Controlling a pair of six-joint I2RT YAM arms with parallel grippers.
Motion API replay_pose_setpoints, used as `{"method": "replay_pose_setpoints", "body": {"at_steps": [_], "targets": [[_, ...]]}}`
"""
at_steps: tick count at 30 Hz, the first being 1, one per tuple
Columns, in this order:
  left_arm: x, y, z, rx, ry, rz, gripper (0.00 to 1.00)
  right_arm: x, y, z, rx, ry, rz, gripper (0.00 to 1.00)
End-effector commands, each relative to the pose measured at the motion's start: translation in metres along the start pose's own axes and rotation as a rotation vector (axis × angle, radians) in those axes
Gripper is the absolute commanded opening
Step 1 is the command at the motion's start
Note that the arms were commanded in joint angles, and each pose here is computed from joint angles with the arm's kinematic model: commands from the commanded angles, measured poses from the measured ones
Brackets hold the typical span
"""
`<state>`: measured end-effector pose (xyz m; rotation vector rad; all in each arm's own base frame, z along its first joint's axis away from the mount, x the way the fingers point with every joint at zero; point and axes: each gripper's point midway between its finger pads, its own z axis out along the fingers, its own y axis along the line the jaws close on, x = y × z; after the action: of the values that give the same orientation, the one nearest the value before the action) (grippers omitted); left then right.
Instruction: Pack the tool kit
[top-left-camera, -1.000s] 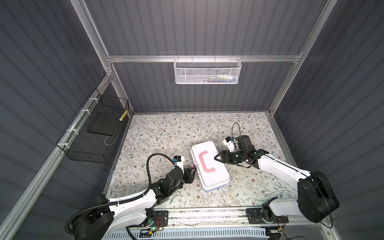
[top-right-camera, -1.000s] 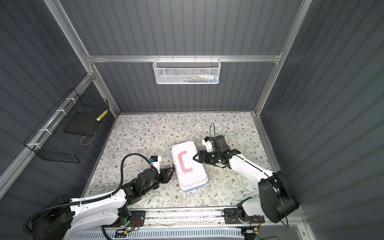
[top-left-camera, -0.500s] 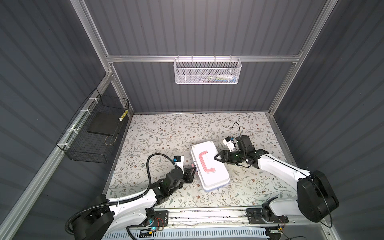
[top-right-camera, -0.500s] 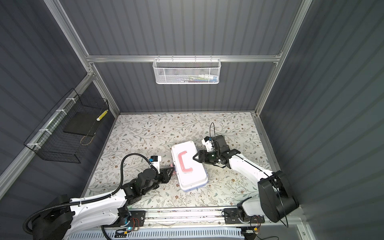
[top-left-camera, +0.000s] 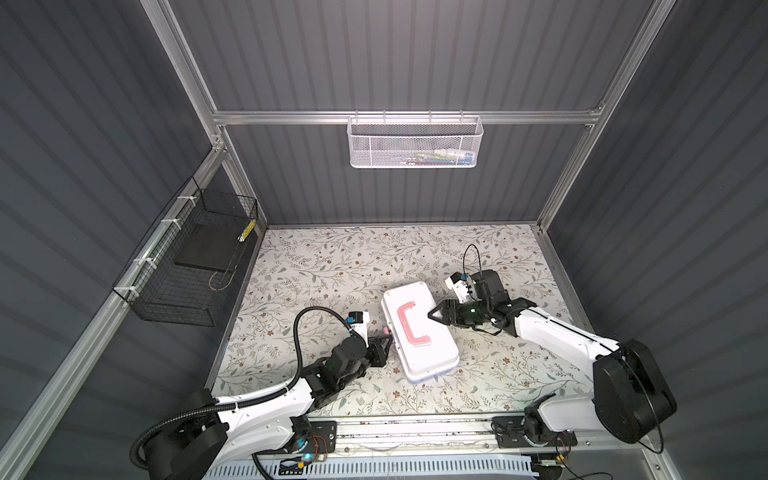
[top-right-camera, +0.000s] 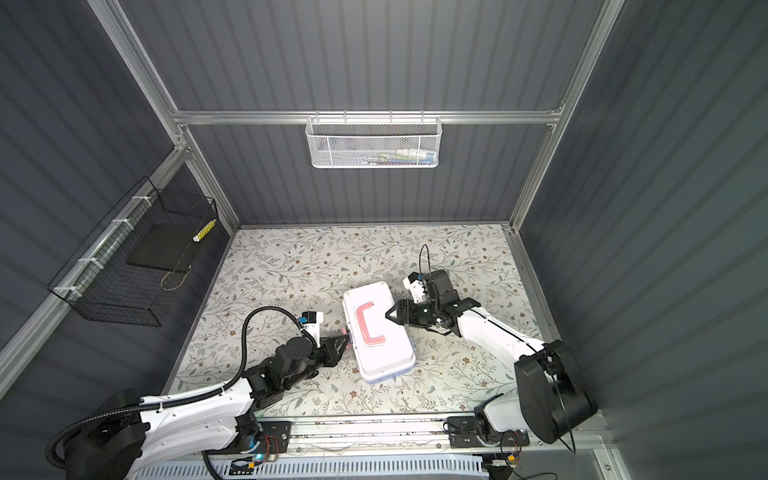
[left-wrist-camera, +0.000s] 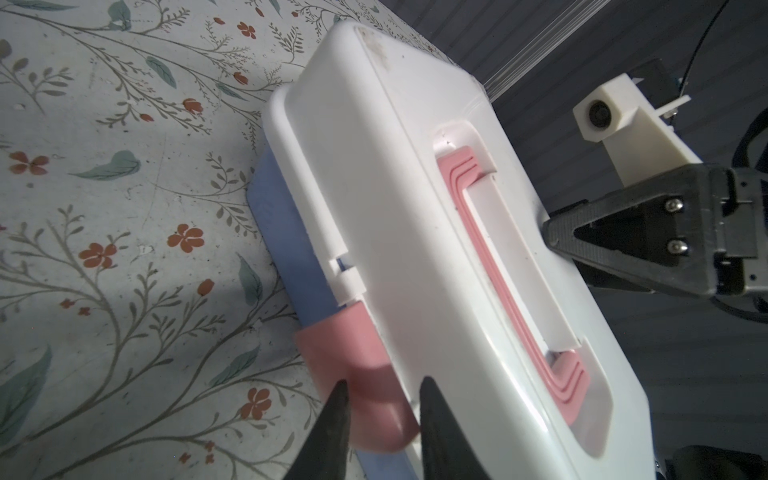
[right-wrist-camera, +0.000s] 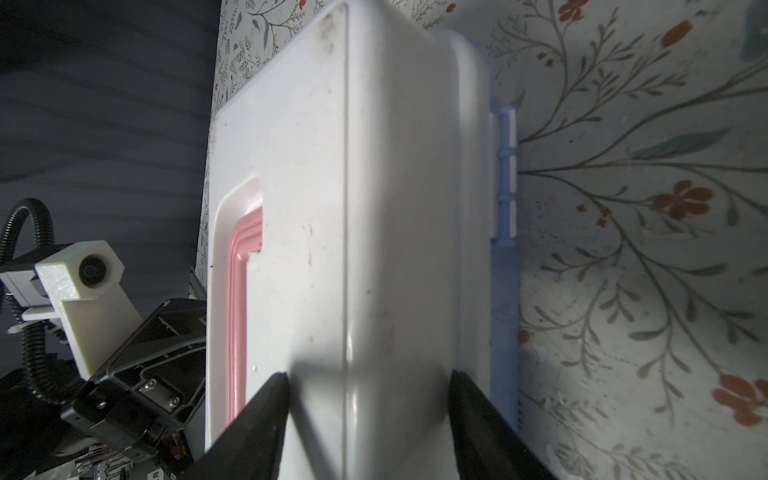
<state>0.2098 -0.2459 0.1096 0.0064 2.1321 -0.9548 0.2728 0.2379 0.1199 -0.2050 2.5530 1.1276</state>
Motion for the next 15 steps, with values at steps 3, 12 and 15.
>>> {"method": "replay_pose_setpoints", "body": {"at_steps": [3, 12, 15], "targets": [[-0.0135, -0.0182, 0.001, 0.042, -0.027, 0.035, 0.29, 0.0212, 0.0047, 0.0103, -0.045, 0.093, 0.021, 0.62], [-0.0116, -0.0188, 0.0048, 0.035, -0.011, 0.044, 0.25, 0.021, 0.0051, 0.0109, -0.051, 0.09, 0.019, 0.62], [-0.0094, -0.0181, 0.0061, 0.032, -0.004, 0.046, 0.24, 0.022, 0.0043, 0.0119, -0.051, 0.095, 0.023, 0.62]]}}
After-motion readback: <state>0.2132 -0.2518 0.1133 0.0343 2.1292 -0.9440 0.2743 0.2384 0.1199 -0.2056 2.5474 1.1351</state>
